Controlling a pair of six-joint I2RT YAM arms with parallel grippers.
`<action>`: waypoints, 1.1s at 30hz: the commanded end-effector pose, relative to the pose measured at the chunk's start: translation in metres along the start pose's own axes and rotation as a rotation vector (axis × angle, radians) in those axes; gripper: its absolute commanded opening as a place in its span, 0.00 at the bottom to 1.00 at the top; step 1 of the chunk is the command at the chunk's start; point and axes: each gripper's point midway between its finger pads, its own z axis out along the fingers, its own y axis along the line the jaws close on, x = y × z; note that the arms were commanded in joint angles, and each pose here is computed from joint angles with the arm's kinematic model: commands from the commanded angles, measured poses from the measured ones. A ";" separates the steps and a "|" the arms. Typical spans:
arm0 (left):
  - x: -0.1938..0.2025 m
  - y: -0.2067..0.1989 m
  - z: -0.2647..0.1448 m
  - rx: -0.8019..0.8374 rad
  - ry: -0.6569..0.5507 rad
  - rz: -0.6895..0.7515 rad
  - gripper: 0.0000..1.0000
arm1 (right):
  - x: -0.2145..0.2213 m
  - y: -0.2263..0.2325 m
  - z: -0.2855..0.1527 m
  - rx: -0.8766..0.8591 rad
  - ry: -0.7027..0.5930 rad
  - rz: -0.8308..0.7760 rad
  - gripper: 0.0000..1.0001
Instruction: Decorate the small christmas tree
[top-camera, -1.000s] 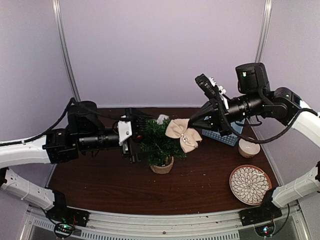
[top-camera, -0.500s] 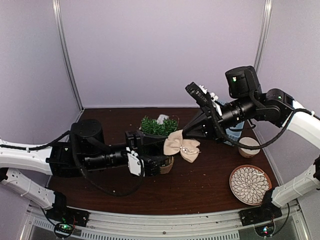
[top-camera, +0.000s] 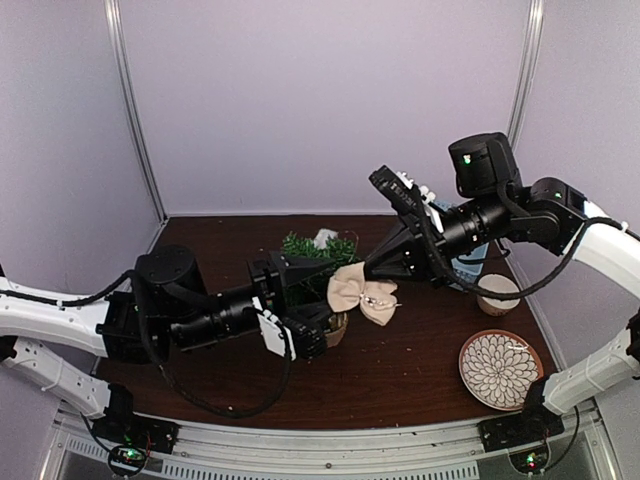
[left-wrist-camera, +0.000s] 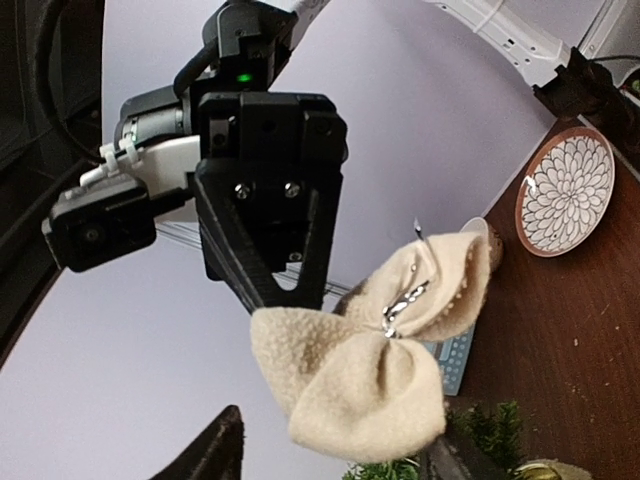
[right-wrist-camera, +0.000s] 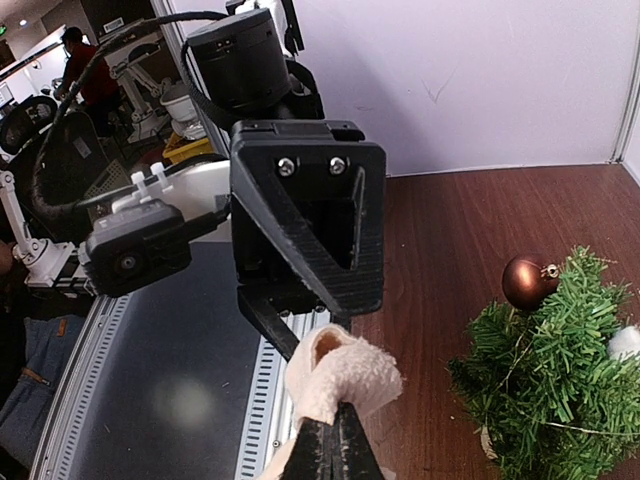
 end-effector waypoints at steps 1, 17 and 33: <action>-0.008 0.014 0.001 -0.101 -0.008 0.050 0.67 | -0.002 0.003 0.004 -0.022 -0.011 0.007 0.00; -0.016 0.003 0.000 -0.041 -0.020 0.072 0.00 | -0.001 -0.002 0.008 -0.020 -0.005 0.017 0.00; 0.029 0.058 0.012 -0.106 0.253 -0.675 0.00 | 0.003 -0.057 -0.071 0.576 -0.088 -0.117 0.86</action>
